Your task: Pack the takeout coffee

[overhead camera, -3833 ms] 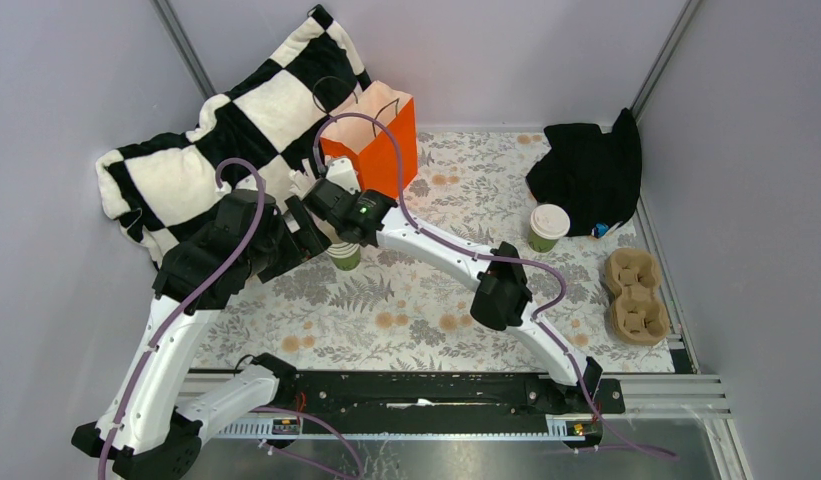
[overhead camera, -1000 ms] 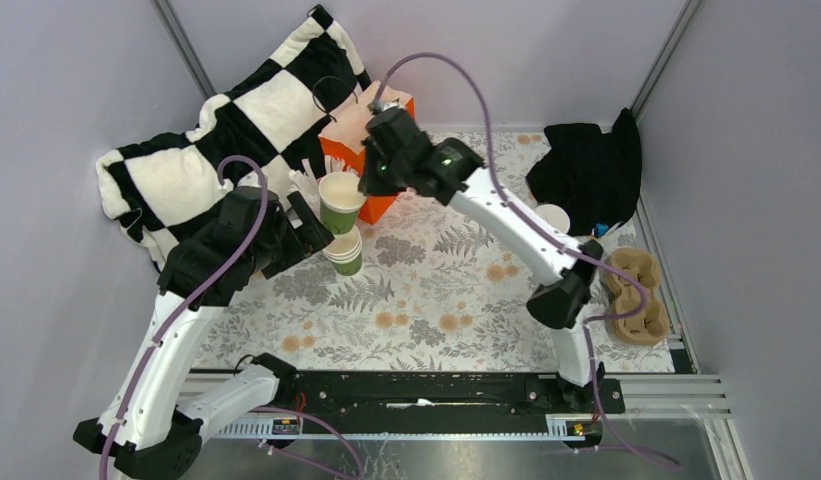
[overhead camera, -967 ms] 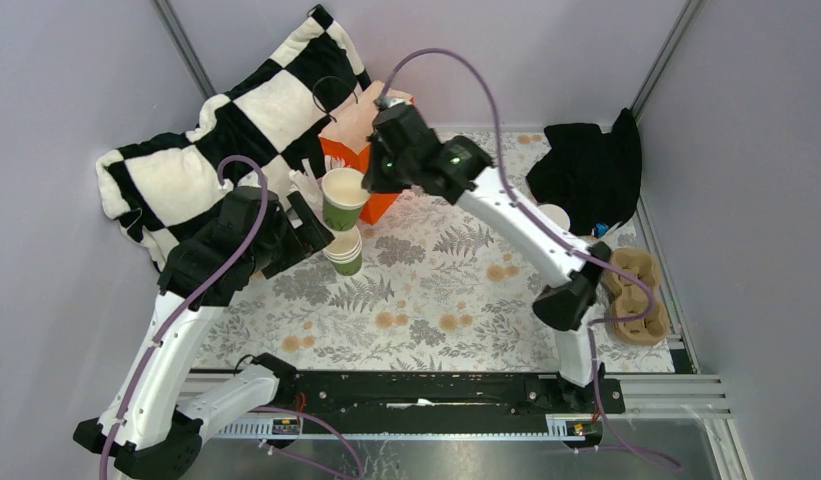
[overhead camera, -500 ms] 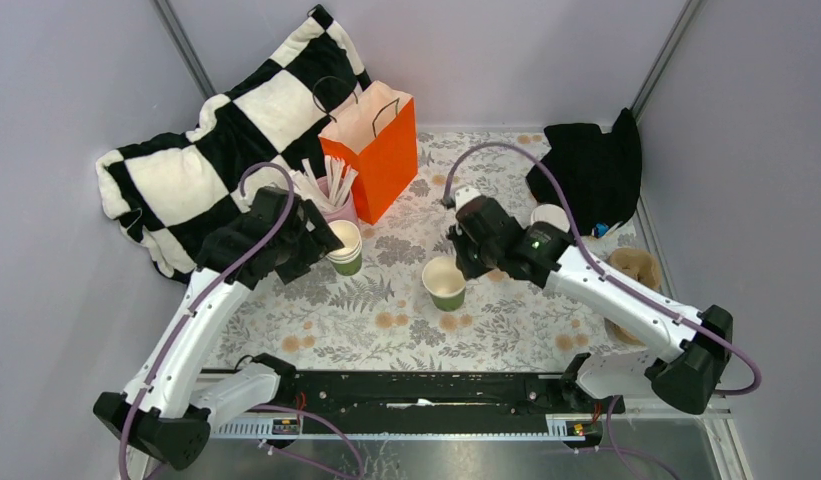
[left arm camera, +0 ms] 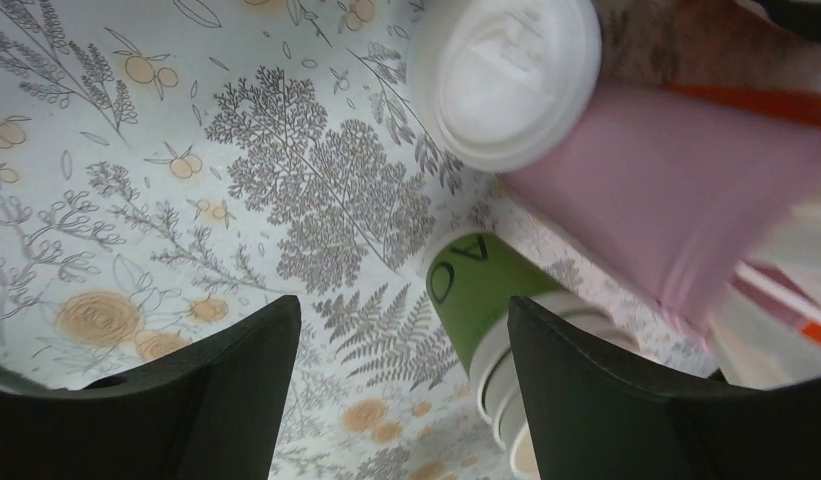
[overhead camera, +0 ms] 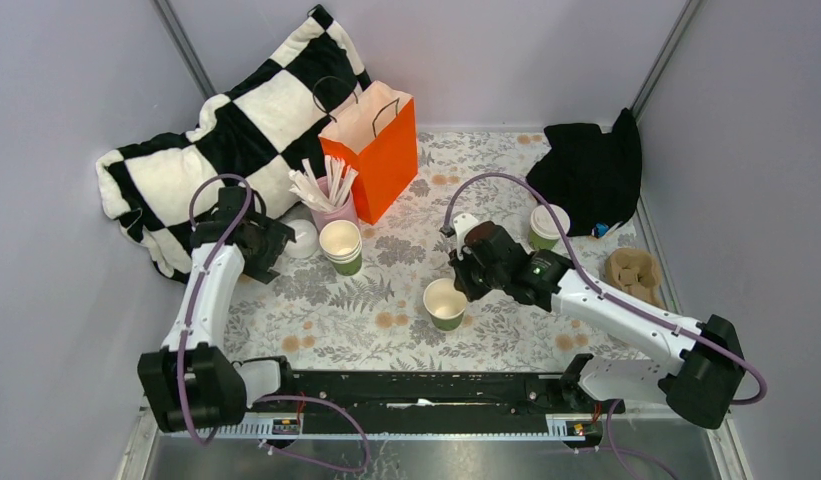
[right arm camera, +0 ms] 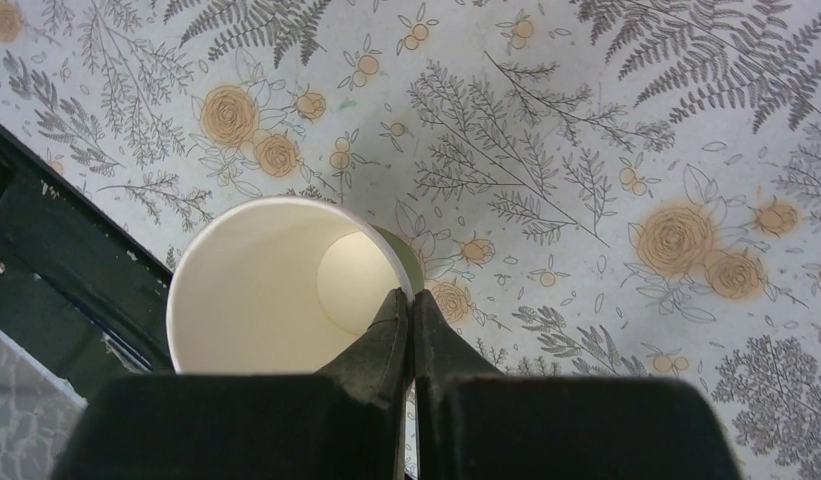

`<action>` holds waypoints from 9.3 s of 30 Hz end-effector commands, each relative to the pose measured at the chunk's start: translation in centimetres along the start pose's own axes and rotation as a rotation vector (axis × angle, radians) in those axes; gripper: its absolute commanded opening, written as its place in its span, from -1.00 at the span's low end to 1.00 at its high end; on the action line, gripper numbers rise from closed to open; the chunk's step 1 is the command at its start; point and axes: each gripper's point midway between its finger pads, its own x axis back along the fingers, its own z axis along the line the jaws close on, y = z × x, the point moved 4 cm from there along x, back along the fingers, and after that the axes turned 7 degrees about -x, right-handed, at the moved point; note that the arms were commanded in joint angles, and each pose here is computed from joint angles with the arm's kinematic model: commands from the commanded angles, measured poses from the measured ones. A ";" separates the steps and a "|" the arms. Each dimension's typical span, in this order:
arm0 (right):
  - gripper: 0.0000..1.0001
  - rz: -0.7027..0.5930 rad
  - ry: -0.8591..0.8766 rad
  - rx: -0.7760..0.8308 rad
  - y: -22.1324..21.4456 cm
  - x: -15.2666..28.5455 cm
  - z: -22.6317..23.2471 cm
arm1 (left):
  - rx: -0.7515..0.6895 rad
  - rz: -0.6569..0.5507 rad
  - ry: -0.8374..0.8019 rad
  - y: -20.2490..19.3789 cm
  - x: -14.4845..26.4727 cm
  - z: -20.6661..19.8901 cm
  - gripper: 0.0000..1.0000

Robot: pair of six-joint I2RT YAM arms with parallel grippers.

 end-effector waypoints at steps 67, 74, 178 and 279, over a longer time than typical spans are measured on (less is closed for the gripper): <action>0.05 -0.097 0.020 0.162 -0.3 0.3 -0.2 | -0.081 -0.098 0.056 5.7 -12.1 -2.3 -0.56; 0.05 -0.097 0.024 0.159 -0.3 0.1 -0.1 | -0.098 -0.101 0.069 5.8 -11.7 -2.2 -0.57; 0.09 -0.129 0.053 0.156 -0.4 0.4 0.1 | -0.263 0.018 0.147 6.2 -11.5 -2.4 -0.53; 0.13 -0.152 0.054 0.155 -0.4 0.7 0.0 | -0.364 0.197 0.265 5.0 -12.1 -1.9 -1.00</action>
